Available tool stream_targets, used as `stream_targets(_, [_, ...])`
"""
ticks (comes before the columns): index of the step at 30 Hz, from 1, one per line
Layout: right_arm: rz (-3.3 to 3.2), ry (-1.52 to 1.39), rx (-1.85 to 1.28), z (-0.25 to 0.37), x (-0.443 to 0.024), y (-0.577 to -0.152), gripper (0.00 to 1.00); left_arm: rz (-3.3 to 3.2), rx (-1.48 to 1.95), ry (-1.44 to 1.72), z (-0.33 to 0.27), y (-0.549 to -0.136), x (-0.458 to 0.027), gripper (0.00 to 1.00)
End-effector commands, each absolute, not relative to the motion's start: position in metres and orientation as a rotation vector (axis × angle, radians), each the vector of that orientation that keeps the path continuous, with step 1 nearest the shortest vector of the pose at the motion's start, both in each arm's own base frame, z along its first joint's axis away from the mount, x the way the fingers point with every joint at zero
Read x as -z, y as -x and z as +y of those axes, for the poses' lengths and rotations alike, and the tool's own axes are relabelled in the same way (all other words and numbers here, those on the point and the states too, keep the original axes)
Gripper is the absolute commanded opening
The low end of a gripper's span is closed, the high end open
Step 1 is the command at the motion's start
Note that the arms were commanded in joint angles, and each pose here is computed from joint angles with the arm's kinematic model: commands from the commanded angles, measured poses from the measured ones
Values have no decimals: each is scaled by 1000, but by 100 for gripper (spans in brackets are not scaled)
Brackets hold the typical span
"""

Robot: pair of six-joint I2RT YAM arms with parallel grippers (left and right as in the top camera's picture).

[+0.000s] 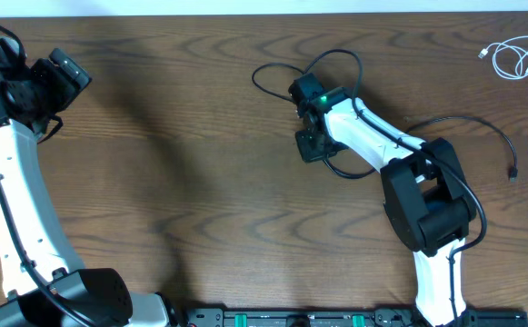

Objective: Untangle cables

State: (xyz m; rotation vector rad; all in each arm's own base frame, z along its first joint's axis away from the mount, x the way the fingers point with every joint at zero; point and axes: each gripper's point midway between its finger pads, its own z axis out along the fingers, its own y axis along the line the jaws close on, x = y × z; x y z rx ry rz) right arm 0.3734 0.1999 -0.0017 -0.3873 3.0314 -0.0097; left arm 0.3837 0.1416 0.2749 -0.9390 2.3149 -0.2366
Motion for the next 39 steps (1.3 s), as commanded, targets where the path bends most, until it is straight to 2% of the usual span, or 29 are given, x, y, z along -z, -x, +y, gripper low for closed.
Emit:
stream_targets(1, [3120, 405, 37, 190, 25, -353, 1, 2339, 226, 930, 143, -382, -269, 97])
stream_targets(6, [3074, 375, 6, 188, -14, -369, 1, 2339, 226, 930, 143, -382, -269, 97])
stream_targets(13, [2901, 308, -106, 157, -140, -392, 1, 2338, 226, 930, 143, -382, -269, 97])
stream_targets(18, [2777, 82, -111, 88, -220, -394, 1, 2338, 226, 930, 143, -382, -269, 97])
stream_targets(27, [2518, -357, -29, -57, -321, -374, 1, 2330, 233, 943, 142, -383, -269, 97])
stream_targets(39, [2001, -575, 308, -193, -449, -372, 1, 2311, 262, 826, 117, -405, -279, 97])
